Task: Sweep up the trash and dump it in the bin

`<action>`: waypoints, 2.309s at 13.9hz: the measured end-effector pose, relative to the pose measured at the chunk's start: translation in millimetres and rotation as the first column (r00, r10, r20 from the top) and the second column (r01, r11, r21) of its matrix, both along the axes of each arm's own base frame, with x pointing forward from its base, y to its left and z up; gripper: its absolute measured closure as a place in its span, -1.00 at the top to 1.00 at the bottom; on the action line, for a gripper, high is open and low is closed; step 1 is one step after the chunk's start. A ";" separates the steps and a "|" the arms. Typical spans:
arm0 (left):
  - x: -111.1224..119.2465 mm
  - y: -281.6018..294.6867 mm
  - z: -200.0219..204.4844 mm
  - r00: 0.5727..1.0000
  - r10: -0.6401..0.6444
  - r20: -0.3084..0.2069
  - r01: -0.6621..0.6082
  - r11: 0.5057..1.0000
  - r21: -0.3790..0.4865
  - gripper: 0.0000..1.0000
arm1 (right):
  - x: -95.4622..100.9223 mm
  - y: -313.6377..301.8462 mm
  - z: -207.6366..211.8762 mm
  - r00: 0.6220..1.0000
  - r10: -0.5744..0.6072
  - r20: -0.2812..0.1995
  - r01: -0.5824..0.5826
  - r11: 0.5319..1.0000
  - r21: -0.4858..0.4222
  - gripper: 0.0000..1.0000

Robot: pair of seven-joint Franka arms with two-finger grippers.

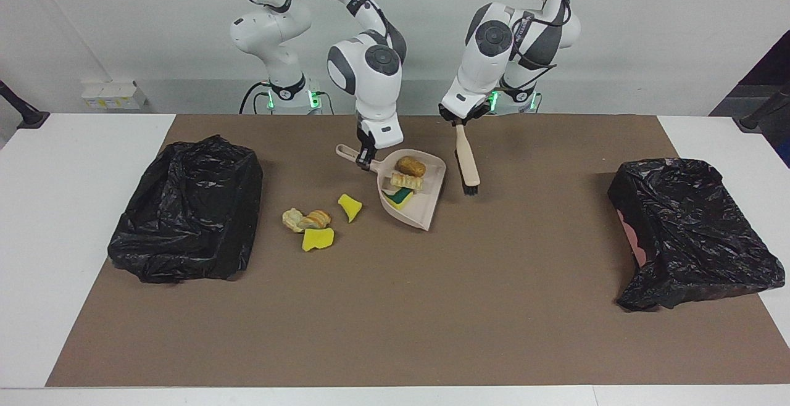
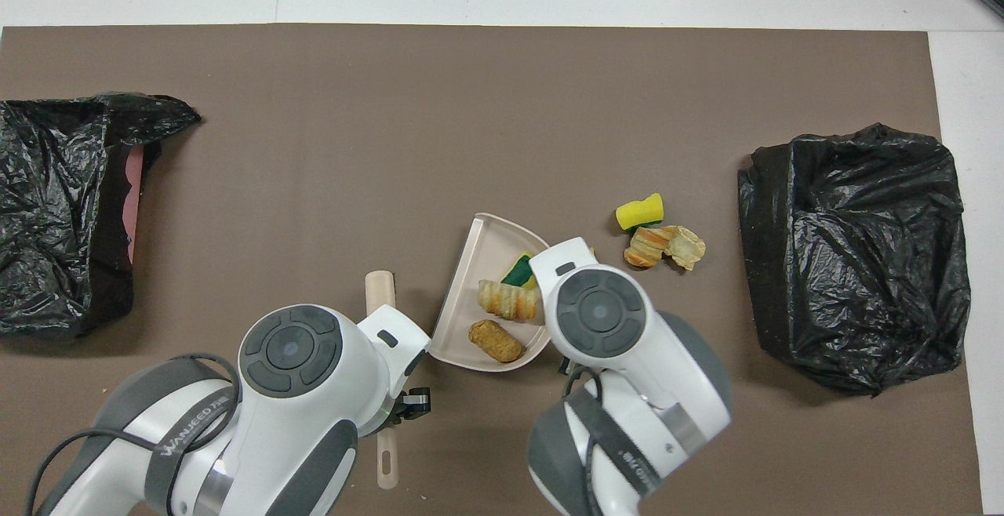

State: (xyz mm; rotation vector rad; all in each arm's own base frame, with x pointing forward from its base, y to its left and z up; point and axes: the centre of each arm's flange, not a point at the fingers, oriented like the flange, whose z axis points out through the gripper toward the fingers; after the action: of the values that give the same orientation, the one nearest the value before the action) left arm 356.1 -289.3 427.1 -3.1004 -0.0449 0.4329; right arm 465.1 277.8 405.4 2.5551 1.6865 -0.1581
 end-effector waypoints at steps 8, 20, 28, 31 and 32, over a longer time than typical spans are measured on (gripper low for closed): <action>-97.6 -50.0 -42.8 0.989 -0.133 0.062 0.131 0.991 0.039 -0.50 | 12.3 -271.7 157.4 0.997 -0.058 -0.045 0.059 0.998 0.026 -0.36; -168.9 -66.5 -84.4 0.998 -0.056 0.043 0.058 0.998 -0.038 -0.49 | 33.3 -429.3 123.9 0.971 0.187 -0.147 -0.234 0.863 -0.447 -0.36; -77.5 -38.4 -15.8 0.985 -0.077 0.155 0.102 0.981 -0.162 0.83 | 51.2 -364.0 124.6 0.860 0.403 -0.313 -0.509 0.630 -0.586 -0.36; -1.8 10.8 32.1 0.954 -0.144 0.262 0.169 0.983 -0.075 1.00 | 53.1 -355.0 127.7 0.835 0.419 -0.357 -0.547 0.563 -0.620 -0.36; 25.3 27.4 45.6 0.950 -0.149 0.275 0.170 0.984 -0.053 1.00 | 53.0 -346.3 128.1 0.825 0.419 -0.381 -0.563 0.537 -0.628 -0.36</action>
State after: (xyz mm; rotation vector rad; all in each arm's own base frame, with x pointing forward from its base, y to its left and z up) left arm 381.4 -261.9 472.8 -3.1803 0.2245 0.0055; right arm 518.1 -68.5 533.5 1.4494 1.8306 -0.8550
